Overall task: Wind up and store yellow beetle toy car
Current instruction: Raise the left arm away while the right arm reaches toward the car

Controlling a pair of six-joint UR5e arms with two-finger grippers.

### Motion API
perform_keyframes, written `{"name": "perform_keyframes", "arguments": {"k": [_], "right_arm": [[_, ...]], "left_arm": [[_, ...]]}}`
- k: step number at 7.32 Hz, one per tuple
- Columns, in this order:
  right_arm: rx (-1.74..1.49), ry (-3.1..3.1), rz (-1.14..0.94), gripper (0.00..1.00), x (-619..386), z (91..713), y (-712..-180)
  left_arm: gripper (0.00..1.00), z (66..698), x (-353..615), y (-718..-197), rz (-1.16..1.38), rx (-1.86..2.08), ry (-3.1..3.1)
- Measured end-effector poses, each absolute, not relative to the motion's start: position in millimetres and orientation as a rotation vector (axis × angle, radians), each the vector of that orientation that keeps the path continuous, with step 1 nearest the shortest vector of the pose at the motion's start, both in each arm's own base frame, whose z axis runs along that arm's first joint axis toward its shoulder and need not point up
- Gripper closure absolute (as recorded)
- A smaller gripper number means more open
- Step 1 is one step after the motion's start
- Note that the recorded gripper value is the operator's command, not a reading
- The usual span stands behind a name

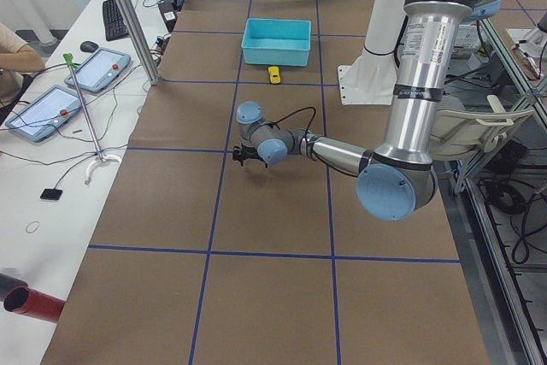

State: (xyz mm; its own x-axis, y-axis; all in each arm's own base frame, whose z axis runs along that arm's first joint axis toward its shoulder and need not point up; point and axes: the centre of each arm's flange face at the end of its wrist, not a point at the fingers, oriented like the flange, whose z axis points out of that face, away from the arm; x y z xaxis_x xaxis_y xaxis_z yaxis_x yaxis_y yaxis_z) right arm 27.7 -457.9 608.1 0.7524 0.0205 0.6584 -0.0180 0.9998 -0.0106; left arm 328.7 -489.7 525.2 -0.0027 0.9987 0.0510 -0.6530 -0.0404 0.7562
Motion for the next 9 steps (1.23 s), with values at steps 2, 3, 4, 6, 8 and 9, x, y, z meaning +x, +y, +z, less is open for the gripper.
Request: {"name": "perform_keyframes", "arguments": {"k": [2, 3, 4, 6, 8, 9], "right_arm": [[0.035, -0.721, 0.015, 0.00, 27, 584, -468], [0.047, -0.721, 0.015, 0.00, 27, 567, -479], [0.051, -0.721, 0.016, 0.00, 25, 542, -500], [0.074, -0.727, -0.001, 0.00, 16, 466, -545], [0.173, -0.736, -0.103, 0.00, -17, 378, -549], [0.241, -0.735, -0.186, 0.00, -45, 337, -535]], "left_arm": [[0.00, 527, 313, -502, 1.411, 0.657, 0.634], [0.00, 523, 297, -512, 1.305, 0.592, 0.641], [0.00, 509, 280, -518, 1.144, 0.507, 0.658], [0.00, 474, 237, -532, 0.731, 0.338, 0.687], [0.00, 463, 192, -543, 0.449, 0.225, 0.774], [0.00, 466, 168, -544, 0.341, 0.157, 0.834]]}}
